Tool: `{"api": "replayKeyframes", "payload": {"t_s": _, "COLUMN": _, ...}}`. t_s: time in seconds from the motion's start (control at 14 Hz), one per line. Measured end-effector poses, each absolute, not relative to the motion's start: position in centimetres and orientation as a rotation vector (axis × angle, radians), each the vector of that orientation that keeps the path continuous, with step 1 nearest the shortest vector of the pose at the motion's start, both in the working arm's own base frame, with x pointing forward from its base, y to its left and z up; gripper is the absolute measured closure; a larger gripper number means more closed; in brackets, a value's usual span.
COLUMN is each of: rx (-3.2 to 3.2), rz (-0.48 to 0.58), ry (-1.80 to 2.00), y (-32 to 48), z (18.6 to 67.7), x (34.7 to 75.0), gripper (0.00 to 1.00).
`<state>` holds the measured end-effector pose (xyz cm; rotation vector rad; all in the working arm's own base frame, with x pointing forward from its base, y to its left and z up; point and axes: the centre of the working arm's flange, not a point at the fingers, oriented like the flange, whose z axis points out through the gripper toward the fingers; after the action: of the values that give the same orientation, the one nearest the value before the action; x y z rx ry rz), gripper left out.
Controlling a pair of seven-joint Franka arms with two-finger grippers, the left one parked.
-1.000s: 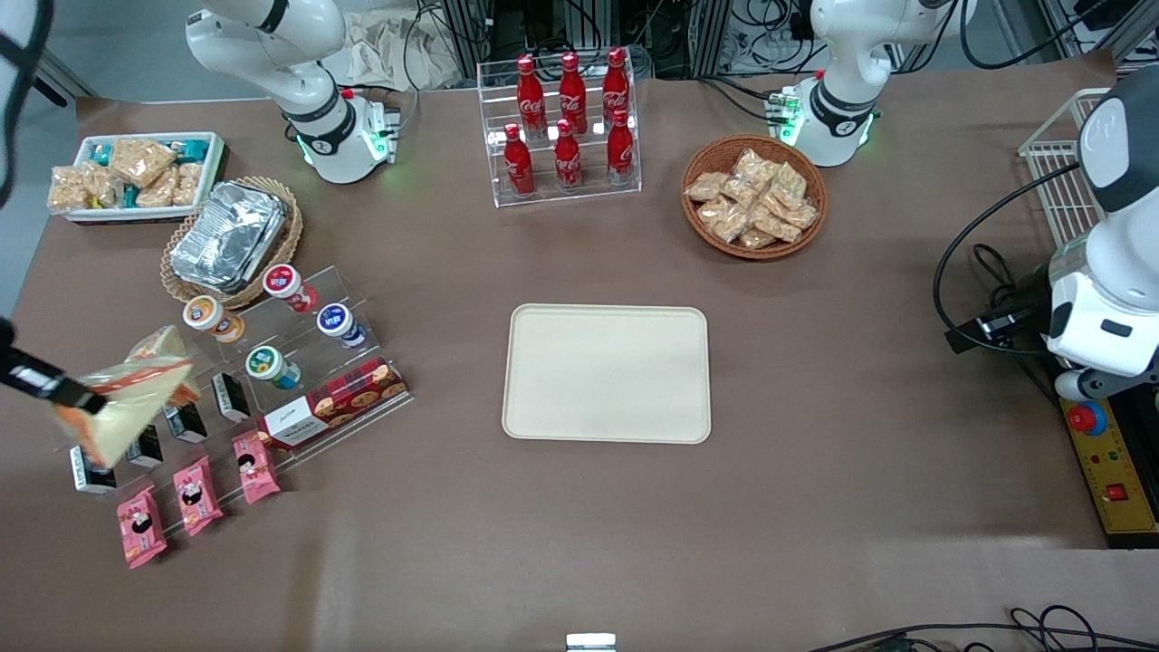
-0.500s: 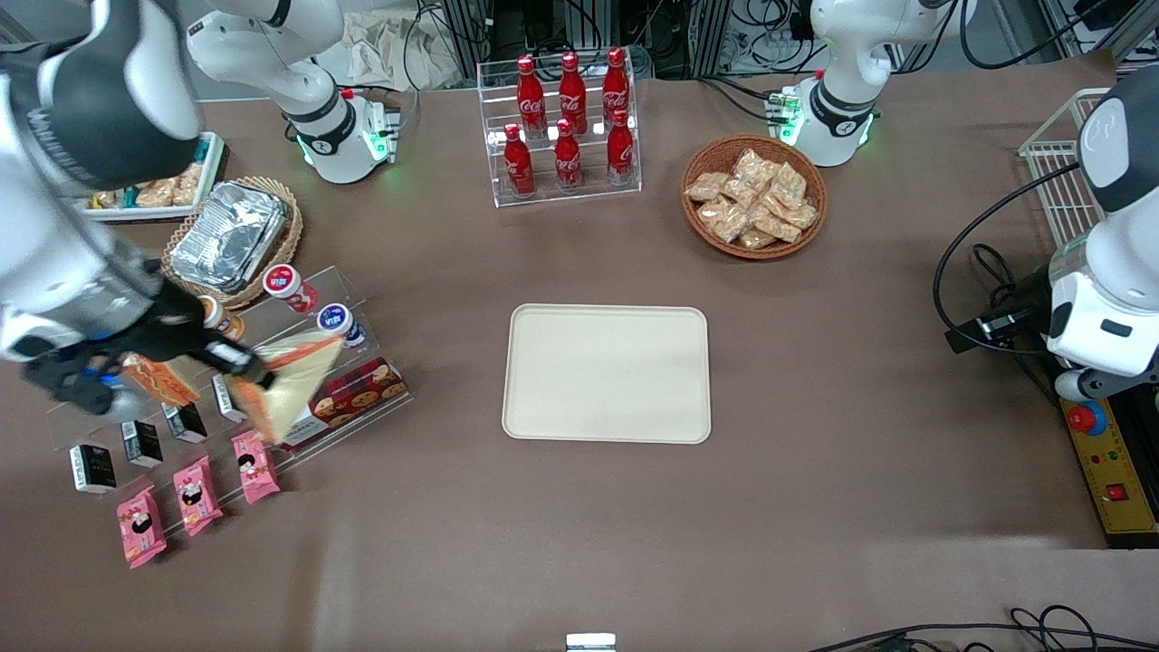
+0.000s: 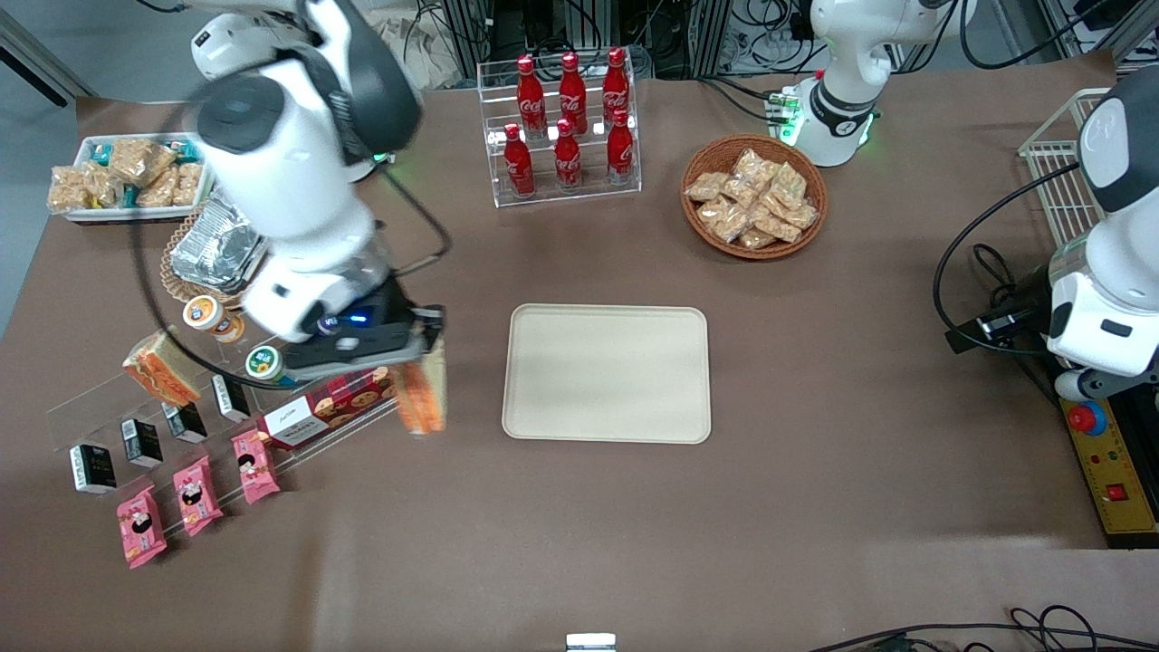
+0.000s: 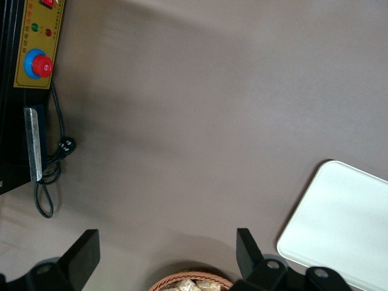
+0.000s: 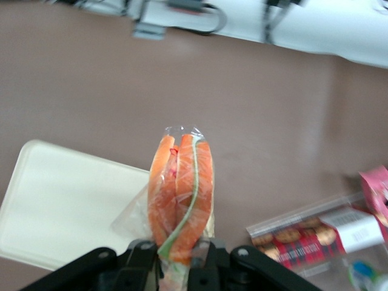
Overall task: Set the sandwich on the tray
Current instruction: 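Lift the sandwich off the stand and carry it toward the white tray, then lower the sandwich onto the white tray and open the right gripper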
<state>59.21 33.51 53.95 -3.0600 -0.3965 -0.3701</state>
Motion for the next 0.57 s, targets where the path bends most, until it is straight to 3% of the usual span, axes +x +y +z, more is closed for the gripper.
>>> {"api": "replayKeyframes", "payload": {"t_s": 0.57, "rx": -2.856, "rz": -0.332, "ry": -1.149, "y": 46.4, "z": 37.8, "x": 56.8, "gripper": 0.82}}
